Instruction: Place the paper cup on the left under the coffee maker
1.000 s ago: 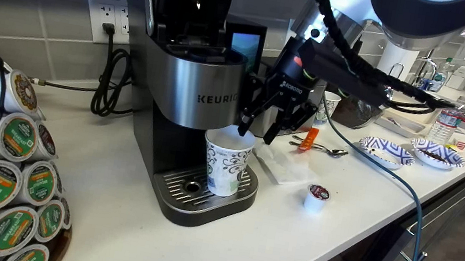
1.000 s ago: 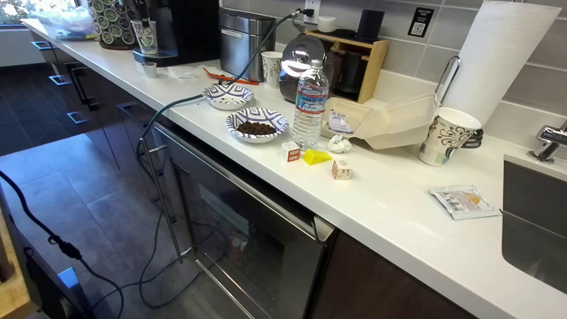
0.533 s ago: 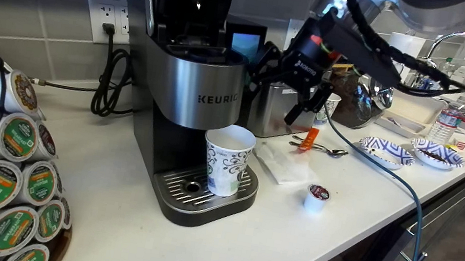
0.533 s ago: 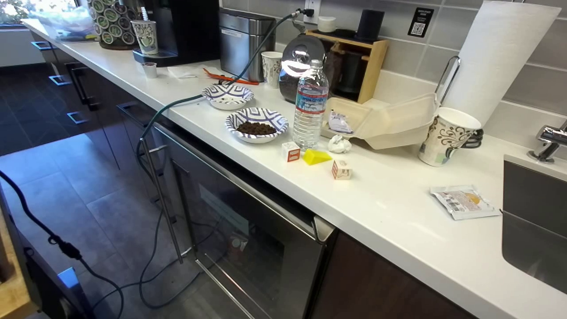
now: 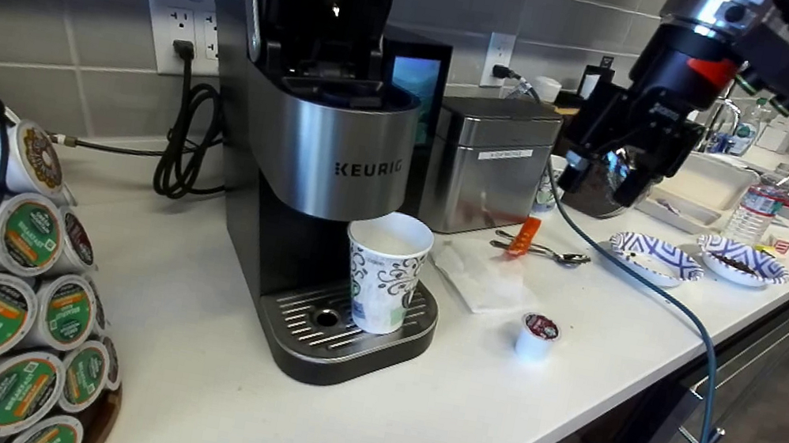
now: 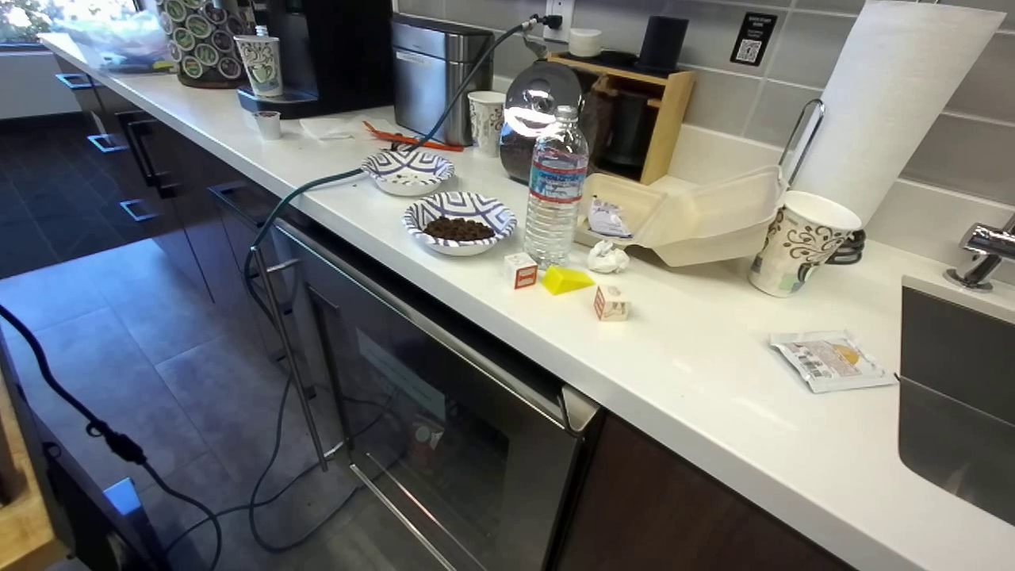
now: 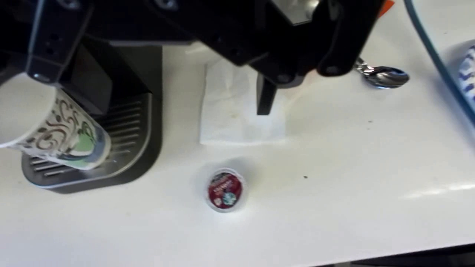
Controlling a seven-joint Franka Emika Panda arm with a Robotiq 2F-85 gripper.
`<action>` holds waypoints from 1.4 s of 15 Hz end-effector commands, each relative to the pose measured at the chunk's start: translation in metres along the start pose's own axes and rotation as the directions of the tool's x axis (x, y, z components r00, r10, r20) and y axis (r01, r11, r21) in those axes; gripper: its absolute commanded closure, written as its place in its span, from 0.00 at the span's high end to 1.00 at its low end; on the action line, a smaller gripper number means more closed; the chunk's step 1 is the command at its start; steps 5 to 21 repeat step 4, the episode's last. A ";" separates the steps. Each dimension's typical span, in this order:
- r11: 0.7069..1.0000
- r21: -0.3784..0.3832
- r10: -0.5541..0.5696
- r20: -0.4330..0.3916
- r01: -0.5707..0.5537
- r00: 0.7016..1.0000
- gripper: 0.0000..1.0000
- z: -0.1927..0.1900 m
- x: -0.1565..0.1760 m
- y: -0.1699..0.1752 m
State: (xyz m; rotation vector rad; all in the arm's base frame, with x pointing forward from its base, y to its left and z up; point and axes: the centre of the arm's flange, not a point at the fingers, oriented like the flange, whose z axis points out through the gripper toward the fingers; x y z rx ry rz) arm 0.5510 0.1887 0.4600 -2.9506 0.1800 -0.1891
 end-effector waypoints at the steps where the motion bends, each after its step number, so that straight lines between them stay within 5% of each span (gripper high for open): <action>1: 0.993 -0.044 -0.109 -0.076 0.106 0.991 1.00 -0.025 -0.055 0.045; 2: 0.998 -0.040 -0.053 -0.023 0.052 0.998 1.00 -0.012 -0.019 0.022; 21: 0.996 -0.042 -0.083 -0.052 0.081 0.995 1.00 -0.024 -0.034 0.033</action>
